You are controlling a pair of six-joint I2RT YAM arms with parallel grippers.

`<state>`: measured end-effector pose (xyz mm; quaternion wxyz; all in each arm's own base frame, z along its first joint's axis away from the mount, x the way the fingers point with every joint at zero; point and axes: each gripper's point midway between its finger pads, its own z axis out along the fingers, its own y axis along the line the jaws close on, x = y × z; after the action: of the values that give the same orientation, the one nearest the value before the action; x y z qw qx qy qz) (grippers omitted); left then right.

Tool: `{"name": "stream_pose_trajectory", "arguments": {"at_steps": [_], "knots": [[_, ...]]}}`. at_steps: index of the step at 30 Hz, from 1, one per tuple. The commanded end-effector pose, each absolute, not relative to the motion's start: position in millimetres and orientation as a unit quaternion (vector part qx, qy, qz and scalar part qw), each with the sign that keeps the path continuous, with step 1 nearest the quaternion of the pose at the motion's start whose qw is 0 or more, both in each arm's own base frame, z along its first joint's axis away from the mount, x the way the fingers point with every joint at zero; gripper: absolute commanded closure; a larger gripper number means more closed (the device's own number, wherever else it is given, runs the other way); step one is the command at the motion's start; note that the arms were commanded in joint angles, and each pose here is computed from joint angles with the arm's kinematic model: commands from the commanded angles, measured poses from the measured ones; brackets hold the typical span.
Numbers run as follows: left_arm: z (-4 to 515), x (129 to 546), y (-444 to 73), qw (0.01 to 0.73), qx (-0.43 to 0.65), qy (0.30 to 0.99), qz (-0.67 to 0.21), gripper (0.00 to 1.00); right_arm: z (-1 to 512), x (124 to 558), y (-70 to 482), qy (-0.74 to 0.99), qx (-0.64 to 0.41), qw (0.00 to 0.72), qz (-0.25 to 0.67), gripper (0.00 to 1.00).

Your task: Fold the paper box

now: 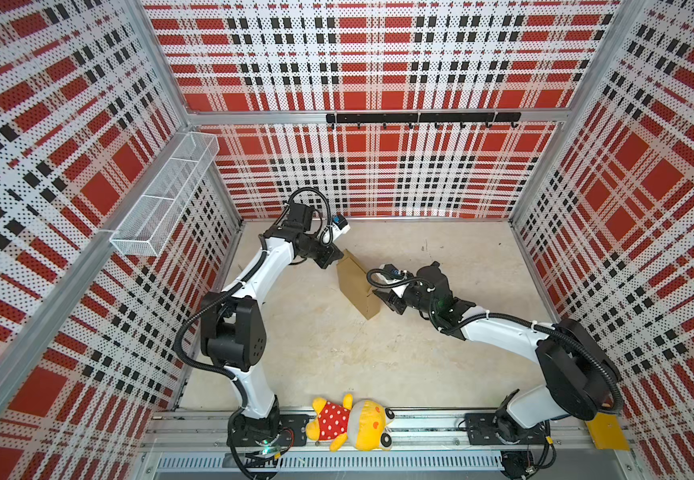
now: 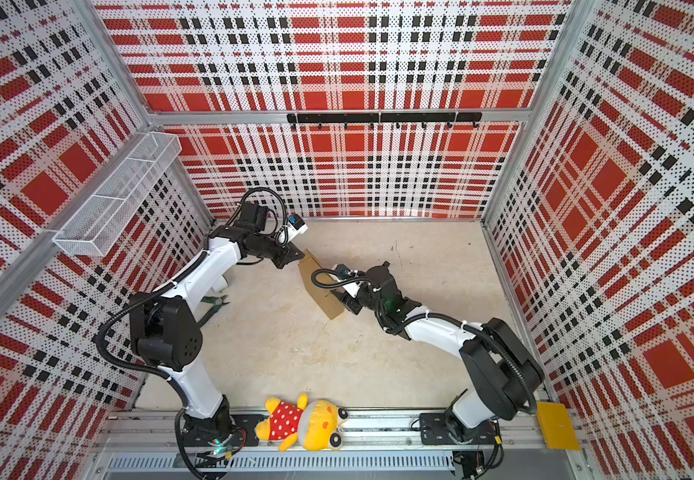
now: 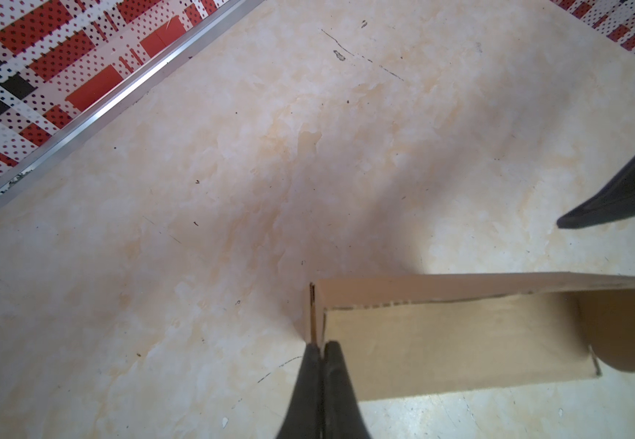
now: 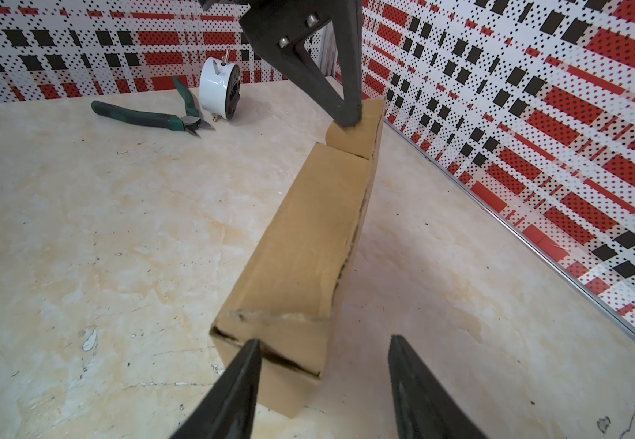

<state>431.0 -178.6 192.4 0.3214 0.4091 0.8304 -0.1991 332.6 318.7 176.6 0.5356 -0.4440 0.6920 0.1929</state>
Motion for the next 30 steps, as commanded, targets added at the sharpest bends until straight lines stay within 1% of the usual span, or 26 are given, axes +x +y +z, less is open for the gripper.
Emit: {"name": "stream_pose_trajectory", "arguments": {"at_steps": [1,12,19,24,30], "knots": [[171.4,411.0,-176.2,0.276,0.405,0.847,-0.204,1.0,199.7,333.5,322.7,0.667,-0.452,0.56,0.192,0.44],[163.6,408.4,-172.5,0.269,0.405,0.851,-0.199,1.0,203.7,330.8,320.4,0.665,-0.451,0.564,0.192,0.44],[157.7,407.9,-173.2,0.265,0.402,0.853,-0.202,1.0,211.9,318.4,313.7,0.662,-0.444,0.568,0.205,0.43],[158.6,407.1,-173.1,0.267,0.402,0.852,-0.202,1.0,229.0,309.4,305.9,0.662,-0.417,0.58,0.227,0.43],[158.1,405.3,-173.6,0.267,0.402,0.852,-0.203,1.0,247.3,323.3,310.6,0.685,-0.368,0.582,0.238,0.45]]}}
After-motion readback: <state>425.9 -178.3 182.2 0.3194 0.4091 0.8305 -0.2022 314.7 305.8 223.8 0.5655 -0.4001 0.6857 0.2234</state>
